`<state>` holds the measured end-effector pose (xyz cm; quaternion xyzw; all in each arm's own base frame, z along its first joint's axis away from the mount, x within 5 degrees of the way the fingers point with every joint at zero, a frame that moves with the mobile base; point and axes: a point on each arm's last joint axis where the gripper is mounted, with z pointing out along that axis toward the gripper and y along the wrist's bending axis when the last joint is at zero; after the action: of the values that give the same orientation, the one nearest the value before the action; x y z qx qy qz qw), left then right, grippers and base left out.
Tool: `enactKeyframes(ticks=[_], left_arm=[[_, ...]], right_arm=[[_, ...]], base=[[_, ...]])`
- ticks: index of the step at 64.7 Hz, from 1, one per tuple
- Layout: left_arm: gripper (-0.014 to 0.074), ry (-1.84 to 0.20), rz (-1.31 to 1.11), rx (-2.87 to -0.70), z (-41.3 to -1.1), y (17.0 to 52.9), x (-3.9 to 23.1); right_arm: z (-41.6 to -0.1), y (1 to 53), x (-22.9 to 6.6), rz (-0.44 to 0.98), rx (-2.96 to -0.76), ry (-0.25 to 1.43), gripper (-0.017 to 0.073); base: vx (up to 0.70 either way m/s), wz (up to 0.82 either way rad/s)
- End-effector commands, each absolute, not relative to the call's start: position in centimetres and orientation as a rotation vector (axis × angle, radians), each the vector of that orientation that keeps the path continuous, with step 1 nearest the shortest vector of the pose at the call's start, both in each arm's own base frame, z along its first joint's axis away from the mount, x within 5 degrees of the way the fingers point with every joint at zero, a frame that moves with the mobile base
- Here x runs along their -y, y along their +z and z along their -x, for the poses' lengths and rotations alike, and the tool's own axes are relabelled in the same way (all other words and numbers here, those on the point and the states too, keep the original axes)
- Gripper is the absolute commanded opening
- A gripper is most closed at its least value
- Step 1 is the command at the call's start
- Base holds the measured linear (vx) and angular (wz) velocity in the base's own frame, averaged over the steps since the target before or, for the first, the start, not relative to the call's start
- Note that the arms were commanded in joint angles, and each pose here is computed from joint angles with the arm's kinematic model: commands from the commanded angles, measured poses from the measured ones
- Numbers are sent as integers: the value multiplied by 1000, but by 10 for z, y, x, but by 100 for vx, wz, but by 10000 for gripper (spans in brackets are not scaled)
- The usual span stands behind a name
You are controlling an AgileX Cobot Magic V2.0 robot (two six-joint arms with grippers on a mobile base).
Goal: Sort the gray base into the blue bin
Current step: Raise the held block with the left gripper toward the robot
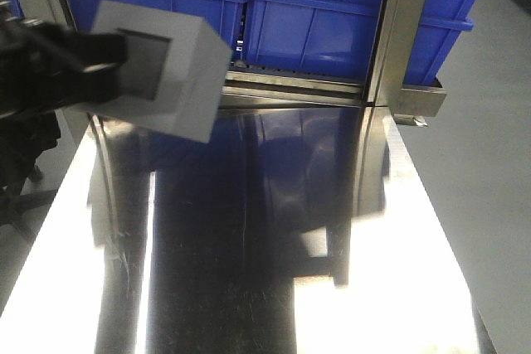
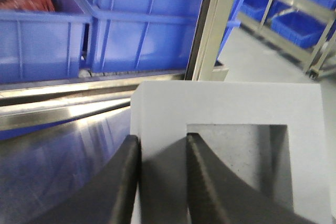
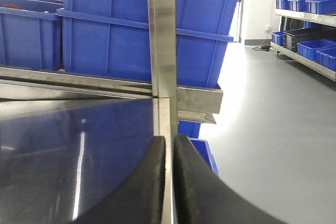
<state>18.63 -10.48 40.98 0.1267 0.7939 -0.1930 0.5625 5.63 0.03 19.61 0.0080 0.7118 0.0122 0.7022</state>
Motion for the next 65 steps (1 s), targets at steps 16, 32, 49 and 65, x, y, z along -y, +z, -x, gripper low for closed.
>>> enactKeyframes(ticks=[16,32,49,65], left_arm=[[4,-552,-268,-1562,-119,391,69],[4,-581,-256,-1454,-91,368,54],[4,-577,-258,-1468,-88,362,51],[4,-577,-258,-1469,-88,362,51]], right_arm=[[-56,203,0,-11,-1502,17,-4],[-56,203,0,-11,-1501,17,-4],[-56,203,0,-11,-1501,17,-4],[-56,203,0,-11,-1501,17,-4]], base=[[0,0],[0,0],[0,0],[0,0]])
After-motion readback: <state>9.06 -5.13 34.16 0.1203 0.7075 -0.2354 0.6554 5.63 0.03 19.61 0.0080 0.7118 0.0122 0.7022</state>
